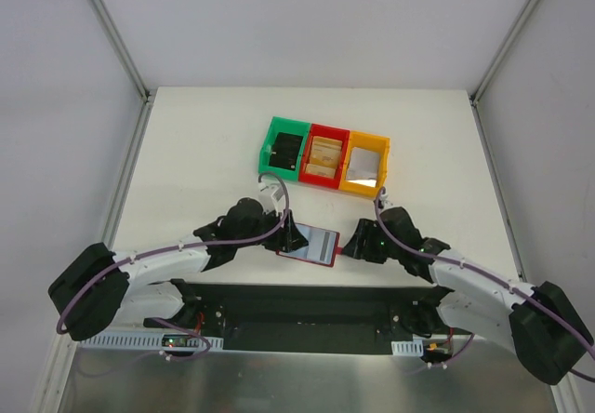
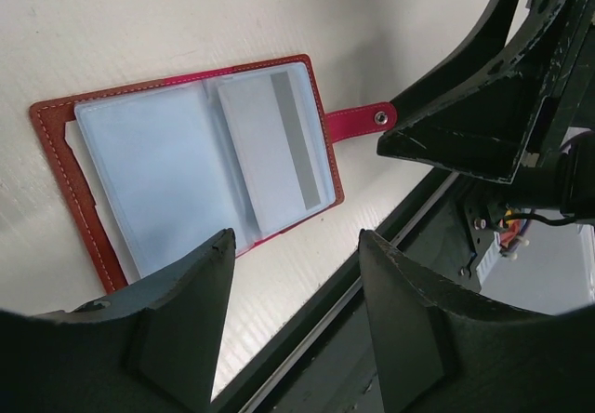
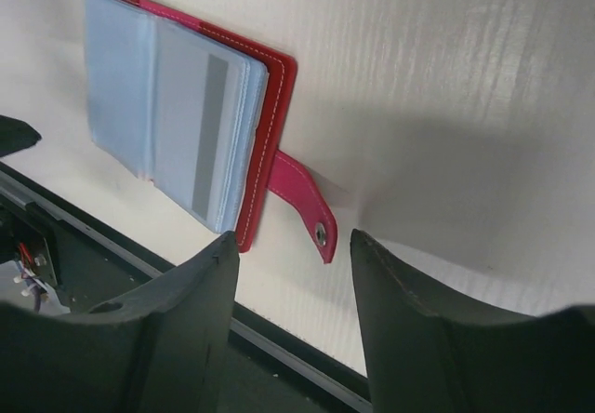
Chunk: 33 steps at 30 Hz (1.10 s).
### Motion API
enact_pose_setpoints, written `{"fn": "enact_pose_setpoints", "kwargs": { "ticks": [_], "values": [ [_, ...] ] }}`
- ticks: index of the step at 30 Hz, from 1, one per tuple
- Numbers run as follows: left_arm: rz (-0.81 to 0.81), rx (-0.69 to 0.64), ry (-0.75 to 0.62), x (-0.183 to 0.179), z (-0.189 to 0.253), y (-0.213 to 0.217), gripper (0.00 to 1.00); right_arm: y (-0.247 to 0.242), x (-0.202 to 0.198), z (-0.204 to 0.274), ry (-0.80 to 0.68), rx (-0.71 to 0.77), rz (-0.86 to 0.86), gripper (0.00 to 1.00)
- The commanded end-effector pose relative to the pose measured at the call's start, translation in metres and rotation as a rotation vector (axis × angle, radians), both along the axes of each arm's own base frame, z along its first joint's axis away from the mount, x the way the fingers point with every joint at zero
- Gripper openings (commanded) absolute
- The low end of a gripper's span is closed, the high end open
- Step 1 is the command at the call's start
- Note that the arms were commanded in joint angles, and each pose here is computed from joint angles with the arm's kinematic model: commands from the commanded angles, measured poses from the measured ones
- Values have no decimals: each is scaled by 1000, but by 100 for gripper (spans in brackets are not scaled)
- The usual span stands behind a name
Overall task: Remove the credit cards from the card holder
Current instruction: Remove the credit card from the card holder.
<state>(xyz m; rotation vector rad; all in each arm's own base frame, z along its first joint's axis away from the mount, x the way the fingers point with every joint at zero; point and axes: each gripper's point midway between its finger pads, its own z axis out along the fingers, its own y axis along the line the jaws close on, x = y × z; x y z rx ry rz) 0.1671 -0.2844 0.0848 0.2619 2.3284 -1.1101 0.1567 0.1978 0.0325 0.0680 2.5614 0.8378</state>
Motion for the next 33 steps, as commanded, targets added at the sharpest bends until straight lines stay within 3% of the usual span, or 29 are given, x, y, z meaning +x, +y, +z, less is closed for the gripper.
{"fn": "enact_pose_setpoints", "kwargs": {
  "ticks": [1,11,18,24,33],
  "values": [
    [-17,-63,-31,2,17,-13,54,12,8,5,-9,67,-16,51],
    [-11,-57,-35,1,14,-12,54,17,10,-3,25,51,-5,30],
    [-39,-51,-13,-1,11,-19,54,9,13,8,-19,-22,32,0],
    [-68,-32,15,-1,8,-25,54,0,15,33,-81,-107,99,0],
    [-71,-16,28,8,11,-38,54,4,12,40,-81,-111,152,0]
  ]
}}
